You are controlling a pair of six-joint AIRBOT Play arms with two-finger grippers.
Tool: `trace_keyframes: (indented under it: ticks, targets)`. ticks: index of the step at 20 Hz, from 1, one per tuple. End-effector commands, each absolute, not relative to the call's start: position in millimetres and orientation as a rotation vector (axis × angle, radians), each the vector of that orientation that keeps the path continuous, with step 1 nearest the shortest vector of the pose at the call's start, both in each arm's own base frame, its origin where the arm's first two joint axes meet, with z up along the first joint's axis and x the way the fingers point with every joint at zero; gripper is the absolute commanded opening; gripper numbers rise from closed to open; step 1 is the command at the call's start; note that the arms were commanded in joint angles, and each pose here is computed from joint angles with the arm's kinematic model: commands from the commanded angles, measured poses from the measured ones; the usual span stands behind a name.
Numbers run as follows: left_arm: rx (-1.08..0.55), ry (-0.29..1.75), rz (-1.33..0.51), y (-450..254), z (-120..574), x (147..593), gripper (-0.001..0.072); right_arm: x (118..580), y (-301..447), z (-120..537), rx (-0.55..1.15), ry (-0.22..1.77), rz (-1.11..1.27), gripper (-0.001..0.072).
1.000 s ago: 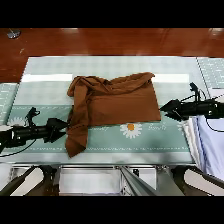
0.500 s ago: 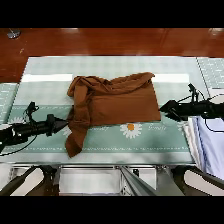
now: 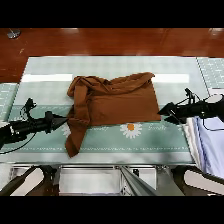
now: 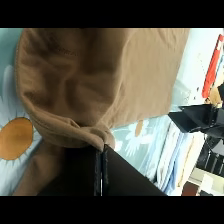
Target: Fold the shirts.
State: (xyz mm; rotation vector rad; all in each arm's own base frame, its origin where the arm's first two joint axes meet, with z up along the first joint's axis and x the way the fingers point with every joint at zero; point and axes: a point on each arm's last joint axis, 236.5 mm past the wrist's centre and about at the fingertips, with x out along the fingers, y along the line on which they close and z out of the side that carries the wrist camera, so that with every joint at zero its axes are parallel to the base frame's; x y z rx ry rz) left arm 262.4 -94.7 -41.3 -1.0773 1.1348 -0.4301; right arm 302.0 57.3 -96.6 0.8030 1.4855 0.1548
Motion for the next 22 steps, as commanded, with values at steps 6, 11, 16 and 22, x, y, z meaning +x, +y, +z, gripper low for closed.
trace_keyframes:
  ticks: [6,11,16,22]
  targets:
    - [-1.08,1.105,-0.403,-89.7,-41.2,270.4,0.002,342.0,129.9,-95.6,0.715,1.525,0.358,0.0155]
    - [-1.096,0.691,-0.541,-70.7,85.7,343.9,0.0019,388.3,123.4,0.4,0.503,1.367,0.489,0.0025]
    - [-0.806,0.244,-0.628,-41.3,307.8,386.6,0.0019,455.6,75.0,280.6,0.289,0.693,0.423,0.0025]
    - [-0.329,0.117,-0.223,3.0,450.8,343.0,0.0018,327.1,38.7,466.8,0.076,0.252,0.249,0.0025]
